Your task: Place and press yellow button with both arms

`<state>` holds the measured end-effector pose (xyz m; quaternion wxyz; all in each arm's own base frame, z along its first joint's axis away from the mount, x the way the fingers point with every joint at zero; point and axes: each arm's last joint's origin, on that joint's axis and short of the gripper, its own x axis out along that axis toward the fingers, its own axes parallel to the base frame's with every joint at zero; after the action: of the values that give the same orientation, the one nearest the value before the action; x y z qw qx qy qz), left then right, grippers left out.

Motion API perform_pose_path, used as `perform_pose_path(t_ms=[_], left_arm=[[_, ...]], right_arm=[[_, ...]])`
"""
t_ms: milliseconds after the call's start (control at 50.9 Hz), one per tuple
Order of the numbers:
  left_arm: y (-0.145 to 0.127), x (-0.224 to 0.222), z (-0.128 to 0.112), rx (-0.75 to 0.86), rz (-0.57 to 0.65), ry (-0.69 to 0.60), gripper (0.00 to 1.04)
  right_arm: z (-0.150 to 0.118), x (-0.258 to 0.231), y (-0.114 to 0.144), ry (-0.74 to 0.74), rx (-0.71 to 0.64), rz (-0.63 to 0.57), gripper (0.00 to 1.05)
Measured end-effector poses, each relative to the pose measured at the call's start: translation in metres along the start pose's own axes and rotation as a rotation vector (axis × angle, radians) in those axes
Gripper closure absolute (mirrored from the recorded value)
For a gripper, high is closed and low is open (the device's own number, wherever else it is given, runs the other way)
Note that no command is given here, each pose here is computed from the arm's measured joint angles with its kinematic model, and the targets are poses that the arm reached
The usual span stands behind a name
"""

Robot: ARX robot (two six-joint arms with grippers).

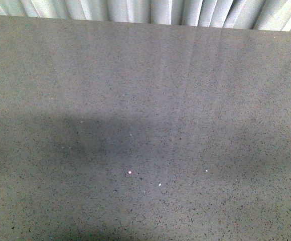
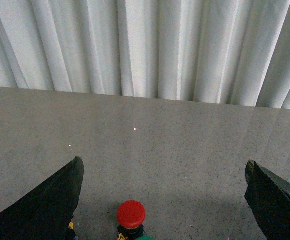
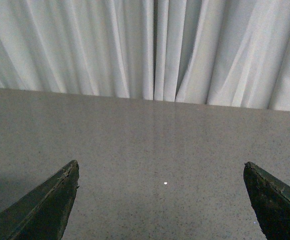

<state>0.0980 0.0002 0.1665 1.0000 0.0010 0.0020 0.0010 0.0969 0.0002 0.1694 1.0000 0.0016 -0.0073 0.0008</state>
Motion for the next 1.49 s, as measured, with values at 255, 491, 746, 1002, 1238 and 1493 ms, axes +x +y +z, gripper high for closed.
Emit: perform_pose_path(t_ms=[255,491,746,1002,1238,1493], left_arm=[[0.0,0.0,0.0,0.0,0.0,0.0,0.09],[0.0,0.0,0.0,0.0,0.0,0.0,0.09],[0.0,0.0,-0.001,-0.009,-0.079,0.088,0.09],[0.03,0.05,0.008,-0.056,-0.1,0.345,0.09],[0.067,0.098,-0.029,-0.057,0.036,0.436,0.09],[0.097,0.11,-0.052,-0.105,0.122,0.488,0.09]], right_arm=[[0.0,0.0,0.0,0.0,0.0,0.0,0.09],[0.0,0.0,0.0,0.0,0.0,0.0,0.09],[0.0,0.0,0.0,0.0,0.0,-0.001,0.09],[0.0,0.0,0.0,0.0,0.0,0.0,0.09],[0.0,0.0,0.0,0.0,0.0,0.0,0.09],[0.0,0.0,0.0,0.0,0.0,0.0,0.09]])
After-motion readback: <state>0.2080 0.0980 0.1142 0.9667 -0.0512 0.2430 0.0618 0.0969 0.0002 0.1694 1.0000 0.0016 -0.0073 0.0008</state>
